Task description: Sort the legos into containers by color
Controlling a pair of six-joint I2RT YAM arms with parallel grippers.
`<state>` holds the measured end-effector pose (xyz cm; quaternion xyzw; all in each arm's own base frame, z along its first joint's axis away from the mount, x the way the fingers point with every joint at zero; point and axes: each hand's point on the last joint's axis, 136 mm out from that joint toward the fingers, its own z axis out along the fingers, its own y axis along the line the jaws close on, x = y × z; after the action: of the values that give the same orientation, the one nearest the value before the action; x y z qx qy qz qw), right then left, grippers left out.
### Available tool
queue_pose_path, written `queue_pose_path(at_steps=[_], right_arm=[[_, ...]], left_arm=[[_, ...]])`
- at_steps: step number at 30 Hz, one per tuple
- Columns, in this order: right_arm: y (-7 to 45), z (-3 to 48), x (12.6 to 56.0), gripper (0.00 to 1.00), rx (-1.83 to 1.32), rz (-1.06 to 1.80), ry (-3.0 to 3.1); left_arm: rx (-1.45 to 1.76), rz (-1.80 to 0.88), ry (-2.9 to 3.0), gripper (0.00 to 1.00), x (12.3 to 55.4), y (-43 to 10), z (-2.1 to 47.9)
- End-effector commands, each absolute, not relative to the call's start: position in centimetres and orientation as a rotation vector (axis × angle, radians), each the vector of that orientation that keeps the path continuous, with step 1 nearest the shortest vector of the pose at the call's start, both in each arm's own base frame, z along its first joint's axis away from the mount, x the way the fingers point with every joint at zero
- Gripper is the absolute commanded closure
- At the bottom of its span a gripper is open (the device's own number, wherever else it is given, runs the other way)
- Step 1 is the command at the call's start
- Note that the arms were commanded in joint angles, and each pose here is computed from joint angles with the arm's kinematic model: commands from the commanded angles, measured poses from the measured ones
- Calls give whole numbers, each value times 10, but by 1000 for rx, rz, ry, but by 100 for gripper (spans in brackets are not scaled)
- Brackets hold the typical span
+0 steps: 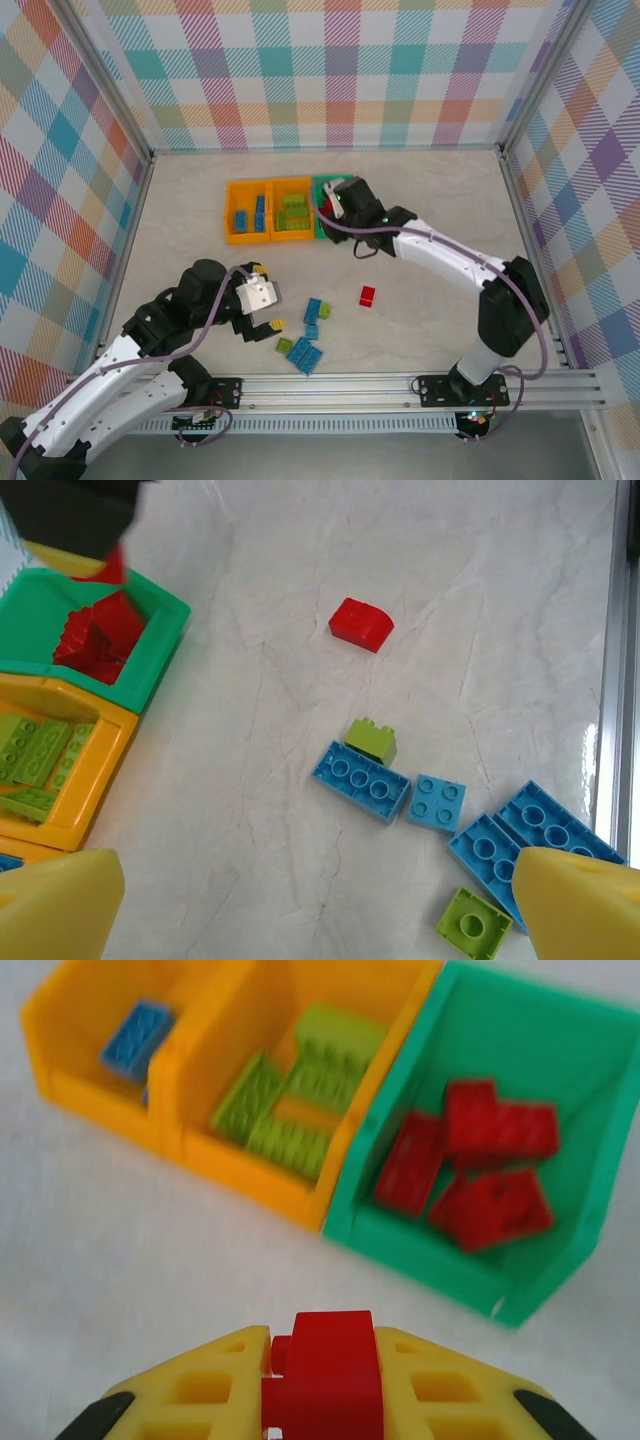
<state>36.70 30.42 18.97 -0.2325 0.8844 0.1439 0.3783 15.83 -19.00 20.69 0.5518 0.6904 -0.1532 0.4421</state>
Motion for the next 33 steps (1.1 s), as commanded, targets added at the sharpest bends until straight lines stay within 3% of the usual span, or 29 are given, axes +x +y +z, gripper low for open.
queue_pose_path(at_steps=[1, 8, 14, 16, 20, 24, 28, 33], right_arm=[[313, 190, 415, 84, -567, 325, 2181], [315, 177, 470, 80, -538, 286, 2186], [307, 186, 473, 51, -535, 311, 2199], [301, 197, 468, 48, -520, 320, 2200], [285, 227, 442, 38, -491, 367, 2186], [273, 255, 393, 17, -521, 494, 2179], [260, 268, 342, 1, -506, 642, 2163], [236, 265, 284, 0, -461, 764, 2177]], left_arm=[[1314, -413, 1681, 0, 161, -193, 219], [1053, -512, 1781, 0, 175, -195, 250], [671, -511, 2034, 0, 206, -182, 252], [529, -505, 2090, 0, 217, -176, 249], [245, -558, 2201, 2, 231, -175, 242], [-30, -604, 2365, 10, 238, -179, 213], [-139, -583, 2541, 10, 236, -195, 175], [45, -459, 2673, 13, 220, -233, 140]])
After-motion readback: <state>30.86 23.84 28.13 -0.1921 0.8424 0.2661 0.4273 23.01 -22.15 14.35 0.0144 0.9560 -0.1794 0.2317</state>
